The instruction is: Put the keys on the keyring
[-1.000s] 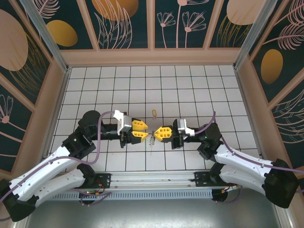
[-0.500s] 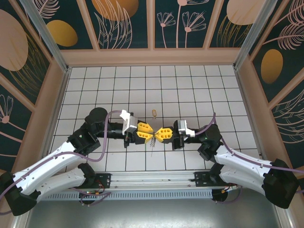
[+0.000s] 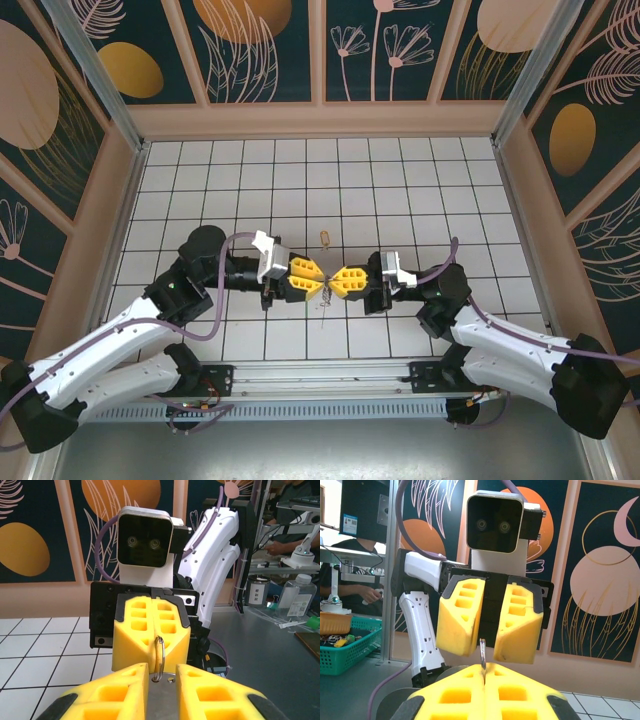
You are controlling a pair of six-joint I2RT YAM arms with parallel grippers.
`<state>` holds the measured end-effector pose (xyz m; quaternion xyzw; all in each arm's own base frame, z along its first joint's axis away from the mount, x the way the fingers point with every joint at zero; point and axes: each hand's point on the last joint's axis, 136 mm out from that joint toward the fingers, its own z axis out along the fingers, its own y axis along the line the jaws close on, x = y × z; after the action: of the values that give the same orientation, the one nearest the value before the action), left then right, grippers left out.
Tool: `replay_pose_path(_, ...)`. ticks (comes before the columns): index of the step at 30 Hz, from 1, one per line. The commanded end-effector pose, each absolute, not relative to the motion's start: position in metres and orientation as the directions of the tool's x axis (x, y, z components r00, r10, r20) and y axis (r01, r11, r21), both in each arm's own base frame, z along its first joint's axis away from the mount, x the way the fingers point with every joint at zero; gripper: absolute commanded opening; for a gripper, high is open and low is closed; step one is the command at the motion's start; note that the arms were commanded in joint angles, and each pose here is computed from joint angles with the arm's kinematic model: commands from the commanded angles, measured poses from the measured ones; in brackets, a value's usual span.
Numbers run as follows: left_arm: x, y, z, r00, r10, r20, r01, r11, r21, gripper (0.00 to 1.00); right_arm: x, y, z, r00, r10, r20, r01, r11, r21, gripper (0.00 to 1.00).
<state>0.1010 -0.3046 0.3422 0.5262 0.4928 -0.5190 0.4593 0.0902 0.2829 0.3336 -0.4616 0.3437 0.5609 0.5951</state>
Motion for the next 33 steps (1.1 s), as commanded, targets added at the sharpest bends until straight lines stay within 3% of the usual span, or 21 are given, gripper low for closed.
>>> replay_pose_path(1, 0.095, -0.306, 0.362, 0.029, -0.01, -1.0, 0.991, -0.129, 0.03, 0.21, 0.086, 0.276, 0.344, 0.164, 0.401, -0.901, -0.979, -0.047, -0.199, 0.0)
replay_pose_path(12, 0.099, -0.315, 0.359, 0.008, -0.019, -1.0, 0.989, -0.15, 0.011, 0.2, 0.091, 0.278, 0.342, 0.159, 0.399, -0.903, -0.982, -0.031, -0.187, 0.0)
replay_pose_path(17, 0.104, -0.319, 0.358, 0.011, -0.018, -1.0, 0.992, -0.124, 0.013, 0.0, 0.094, 0.28, 0.34, 0.16, 0.388, -0.908, -0.983, -0.02, -0.182, 0.0)
replay_pose_path(19, 0.106, -0.319, 0.359, 0.018, -0.02, -1.0, 0.994, -0.106, 0.02, 0.0, 0.096, 0.28, 0.34, 0.159, 0.381, -0.911, -0.984, -0.01, -0.177, 0.0)
replay_pose_path(21, 0.109, -0.318, 0.358, 0.027, -0.012, -1.0, 0.996, -0.083, 0.028, 0.0, 0.103, 0.282, 0.337, 0.161, 0.358, -0.92, -0.986, 0.022, -0.164, 0.0)
replay_pose_path(23, 0.113, -0.317, 0.351, 0.036, 0.029, -0.999, 0.998, -0.057, 0.035, 0.0, 0.11, 0.285, 0.334, 0.175, 0.311, -0.934, -0.984, 0.078, -0.158, 0.12)
replay_pose_path(25, 0.118, -0.317, 0.342, 0.044, 0.084, -0.996, 0.999, -0.032, 0.042, 0.0, 0.119, 0.289, 0.328, 0.204, 0.227, -0.952, -0.974, 0.147, -0.173, 0.17)
replay_pose_path(30, 0.134, -0.319, 0.324, 0.054, 0.229, -0.972, 0.998, 0.027, 0.062, 0.0, 0.14, 0.289, 0.312, 0.226, 0.005, -0.974, -0.939, 0.268, -0.217, 0.17)
replay_pose_path(33, 0.137, -0.317, 0.319, 0.046, 0.259, -0.965, 0.997, 0.04, 0.058, 0.0, 0.145, 0.284, 0.31, 0.233, -0.071, -0.97, -0.92, 0.308, -0.243, 0.11)
